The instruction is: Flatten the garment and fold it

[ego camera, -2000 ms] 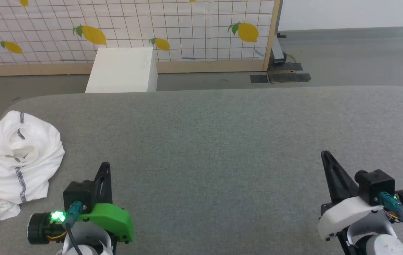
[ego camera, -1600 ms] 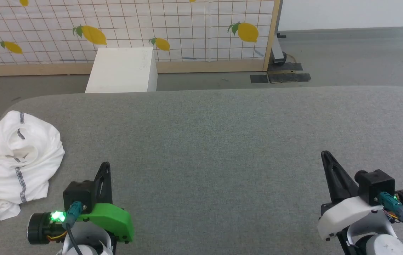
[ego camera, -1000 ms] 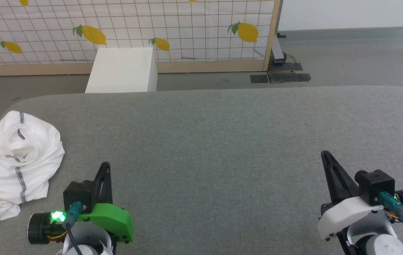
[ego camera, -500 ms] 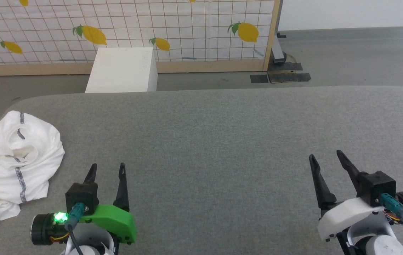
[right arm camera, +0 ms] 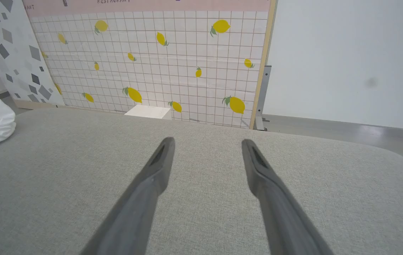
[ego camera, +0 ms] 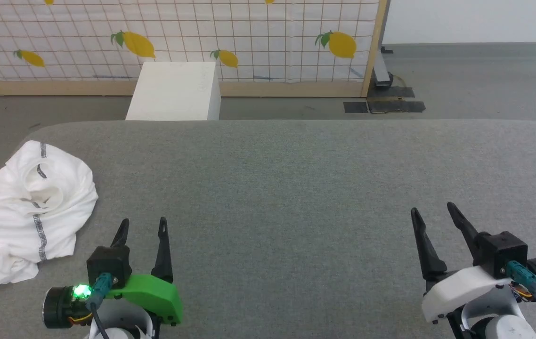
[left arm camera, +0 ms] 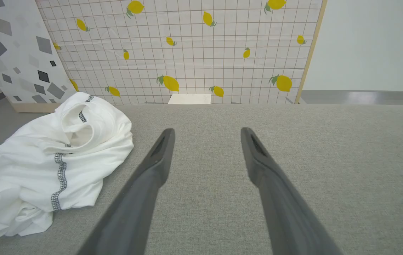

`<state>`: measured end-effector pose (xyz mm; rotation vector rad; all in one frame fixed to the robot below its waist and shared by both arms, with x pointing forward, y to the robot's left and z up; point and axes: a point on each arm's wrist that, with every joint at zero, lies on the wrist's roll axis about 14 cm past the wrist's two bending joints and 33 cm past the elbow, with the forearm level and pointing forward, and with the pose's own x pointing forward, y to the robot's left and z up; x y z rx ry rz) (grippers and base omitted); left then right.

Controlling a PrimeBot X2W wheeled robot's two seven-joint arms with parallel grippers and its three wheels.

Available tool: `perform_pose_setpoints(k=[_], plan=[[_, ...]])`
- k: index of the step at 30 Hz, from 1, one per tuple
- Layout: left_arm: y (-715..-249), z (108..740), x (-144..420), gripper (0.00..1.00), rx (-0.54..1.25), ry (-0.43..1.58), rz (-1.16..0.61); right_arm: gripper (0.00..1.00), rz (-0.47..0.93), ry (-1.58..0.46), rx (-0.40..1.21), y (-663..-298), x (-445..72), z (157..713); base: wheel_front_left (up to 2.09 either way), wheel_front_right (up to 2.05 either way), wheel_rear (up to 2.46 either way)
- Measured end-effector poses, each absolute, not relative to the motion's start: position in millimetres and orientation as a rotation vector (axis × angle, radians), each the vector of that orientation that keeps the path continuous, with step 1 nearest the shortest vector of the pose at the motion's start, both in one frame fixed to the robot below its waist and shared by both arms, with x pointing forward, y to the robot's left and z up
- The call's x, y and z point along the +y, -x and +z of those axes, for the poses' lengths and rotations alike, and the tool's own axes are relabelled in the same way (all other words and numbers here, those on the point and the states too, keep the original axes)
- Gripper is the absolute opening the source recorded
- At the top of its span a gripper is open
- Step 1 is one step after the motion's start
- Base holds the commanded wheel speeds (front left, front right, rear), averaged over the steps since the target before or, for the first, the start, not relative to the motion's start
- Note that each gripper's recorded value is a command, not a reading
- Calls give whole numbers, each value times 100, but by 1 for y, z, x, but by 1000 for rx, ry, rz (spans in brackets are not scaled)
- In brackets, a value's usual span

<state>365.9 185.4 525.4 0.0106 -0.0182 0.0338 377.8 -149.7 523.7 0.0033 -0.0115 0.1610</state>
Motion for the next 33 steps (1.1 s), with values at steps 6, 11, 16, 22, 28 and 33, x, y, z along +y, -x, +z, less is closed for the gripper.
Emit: perform_pose_setpoints(k=[6, 11, 16, 22, 28, 33], plan=[[-359, 525, 196, 100, -23, -4, 72, 100, 194, -12, 3, -379, -138, 517, 0, 0, 0], [-351, 522, 207, 100, -21, -4, 110, 100, 228, -21, 0, -383, -127, 516, 0, 0, 0], [-341, 520, 220, 100, -21, 0, 155, 100, 267, -22, 0, -386, -113, 514, 0, 0, 0], [-329, 517, 236, 100, -21, 20, 215, 100, 319, -29, 6, -390, -95, 511, 0, 0, 0], [-316, 516, 250, 100, -25, 26, 266, 100, 364, -42, 10, -394, -79, 507, 0, 0, 0], [-305, 514, 261, 100, -28, 30, 311, 100, 399, -43, 17, -396, -66, 505, 0, 0, 0]])
